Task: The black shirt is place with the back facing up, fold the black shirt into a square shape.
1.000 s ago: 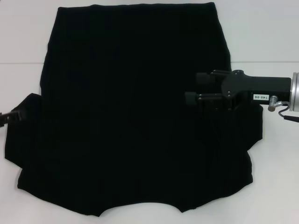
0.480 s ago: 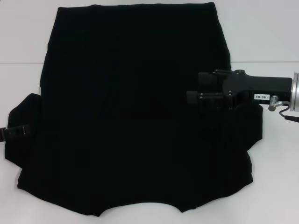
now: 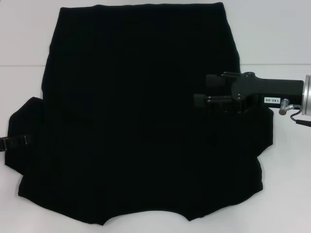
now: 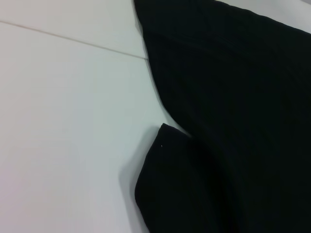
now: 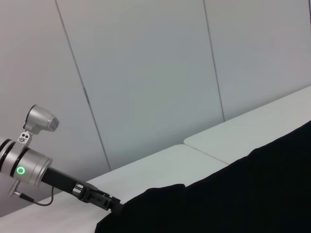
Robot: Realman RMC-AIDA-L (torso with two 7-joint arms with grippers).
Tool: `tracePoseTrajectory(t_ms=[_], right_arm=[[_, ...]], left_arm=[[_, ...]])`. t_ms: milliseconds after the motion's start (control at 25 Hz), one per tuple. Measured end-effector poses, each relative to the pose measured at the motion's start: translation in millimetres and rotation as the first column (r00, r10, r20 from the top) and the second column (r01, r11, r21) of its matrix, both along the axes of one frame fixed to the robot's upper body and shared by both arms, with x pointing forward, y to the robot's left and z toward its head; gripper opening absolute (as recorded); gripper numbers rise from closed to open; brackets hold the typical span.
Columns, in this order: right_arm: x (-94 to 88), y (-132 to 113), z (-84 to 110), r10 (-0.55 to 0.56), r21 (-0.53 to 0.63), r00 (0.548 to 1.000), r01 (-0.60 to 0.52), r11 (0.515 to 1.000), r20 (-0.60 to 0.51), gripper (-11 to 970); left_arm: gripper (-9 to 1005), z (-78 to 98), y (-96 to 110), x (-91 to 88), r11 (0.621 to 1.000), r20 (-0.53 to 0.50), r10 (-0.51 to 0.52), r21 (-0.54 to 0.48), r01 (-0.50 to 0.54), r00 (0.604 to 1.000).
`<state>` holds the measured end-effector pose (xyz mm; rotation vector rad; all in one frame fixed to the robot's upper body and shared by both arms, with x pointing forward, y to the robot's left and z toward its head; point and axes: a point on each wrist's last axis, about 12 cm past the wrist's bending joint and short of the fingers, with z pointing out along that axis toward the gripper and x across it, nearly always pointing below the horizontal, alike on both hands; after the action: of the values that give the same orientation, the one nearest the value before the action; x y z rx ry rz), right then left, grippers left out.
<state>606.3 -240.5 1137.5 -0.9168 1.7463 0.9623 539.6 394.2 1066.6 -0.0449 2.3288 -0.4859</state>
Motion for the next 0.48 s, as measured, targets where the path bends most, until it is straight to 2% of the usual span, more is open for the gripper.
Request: tracePoseTrajectory(t_ms=[480], right_arm=[[0.1, 0.1, -0.1, 0.0, -0.001, 1.0, 0.0, 1.0, 0.0, 860]], left_arm=[[888, -2.0, -0.2, -1.3, 1.0, -0.007, 0.001, -0.001, -0.001, 1.0]])
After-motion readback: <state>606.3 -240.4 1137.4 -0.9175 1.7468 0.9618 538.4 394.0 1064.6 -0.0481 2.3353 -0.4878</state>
